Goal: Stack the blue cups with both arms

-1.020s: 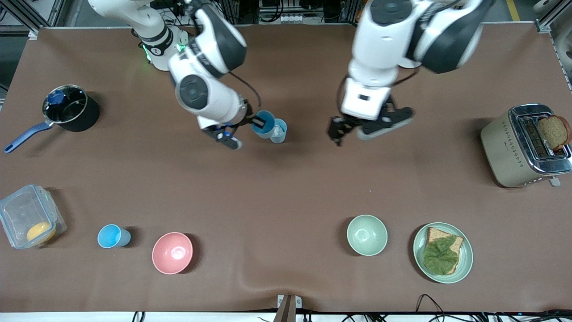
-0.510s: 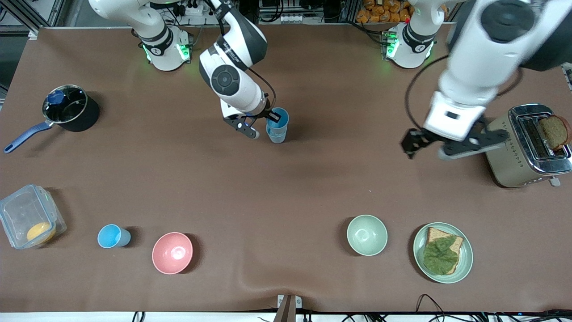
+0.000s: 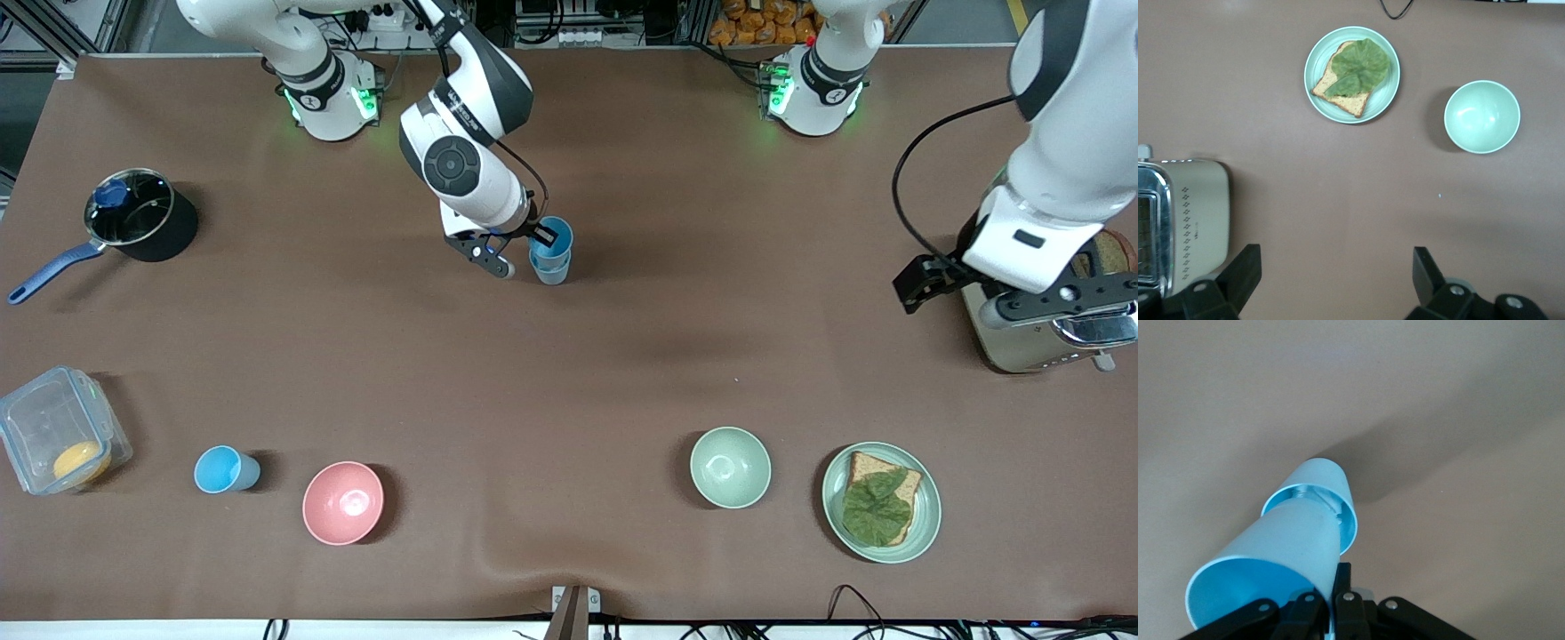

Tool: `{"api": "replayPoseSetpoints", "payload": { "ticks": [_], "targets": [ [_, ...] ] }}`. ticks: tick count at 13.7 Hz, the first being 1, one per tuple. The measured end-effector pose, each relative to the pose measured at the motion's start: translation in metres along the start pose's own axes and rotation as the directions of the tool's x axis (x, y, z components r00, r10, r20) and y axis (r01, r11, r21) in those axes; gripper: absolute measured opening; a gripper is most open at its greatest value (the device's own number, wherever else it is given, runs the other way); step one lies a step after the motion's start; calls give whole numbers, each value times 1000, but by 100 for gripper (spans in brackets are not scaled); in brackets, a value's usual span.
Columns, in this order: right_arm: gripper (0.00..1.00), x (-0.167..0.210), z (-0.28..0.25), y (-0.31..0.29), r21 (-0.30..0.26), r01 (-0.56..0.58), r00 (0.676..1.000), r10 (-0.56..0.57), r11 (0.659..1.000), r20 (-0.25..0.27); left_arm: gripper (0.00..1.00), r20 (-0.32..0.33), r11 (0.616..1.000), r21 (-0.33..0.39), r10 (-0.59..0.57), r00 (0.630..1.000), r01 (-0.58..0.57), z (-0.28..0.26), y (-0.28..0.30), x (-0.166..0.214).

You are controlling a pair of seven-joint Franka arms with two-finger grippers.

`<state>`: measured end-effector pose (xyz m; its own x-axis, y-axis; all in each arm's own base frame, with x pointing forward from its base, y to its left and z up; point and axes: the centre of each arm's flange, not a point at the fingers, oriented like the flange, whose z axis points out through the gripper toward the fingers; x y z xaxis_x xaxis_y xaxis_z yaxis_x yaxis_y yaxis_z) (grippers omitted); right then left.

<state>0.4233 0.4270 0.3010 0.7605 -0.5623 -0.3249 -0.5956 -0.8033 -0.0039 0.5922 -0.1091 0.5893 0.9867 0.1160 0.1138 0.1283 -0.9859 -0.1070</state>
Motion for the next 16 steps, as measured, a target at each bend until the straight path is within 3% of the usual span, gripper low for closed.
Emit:
{"api": "replayPoseSetpoints", "payload": {
  "ticks": [3, 5, 9, 12, 13, 16],
  "targets": [
    [5, 3, 9, 2, -15, -10, 1000, 10, 1000, 3, 100, 37, 1000, -27, -3, 999, 4, -14, -16, -1],
    [21, 5, 8, 2, -14, -21, 1000, 21, 1000, 2, 100, 39, 999, -45, 9, 999, -7, -19, -29, 0],
    [62, 13, -32, -10, -9, -20, 1000, 20, 1000, 12, 100, 44, 995, -79, 60, 997, -57, -29, -62, -1],
    [95, 66, -104, -3, -27, 39, 999, -39, 999, 2, 100, 52, 993, -89, 88, 995, -83, -30, -72, -2],
    [100, 91, -118, 8, -49, 77, 997, -78, 996, -8, 100, 55, 992, -86, 98, 994, -93, -30, -70, -3],
    [100, 168, -143, 55, -129, 178, 983, -182, 976, -25, 100, 64, 989, -81, 129, 990, -124, -32, -66, -7]
  ]
}}
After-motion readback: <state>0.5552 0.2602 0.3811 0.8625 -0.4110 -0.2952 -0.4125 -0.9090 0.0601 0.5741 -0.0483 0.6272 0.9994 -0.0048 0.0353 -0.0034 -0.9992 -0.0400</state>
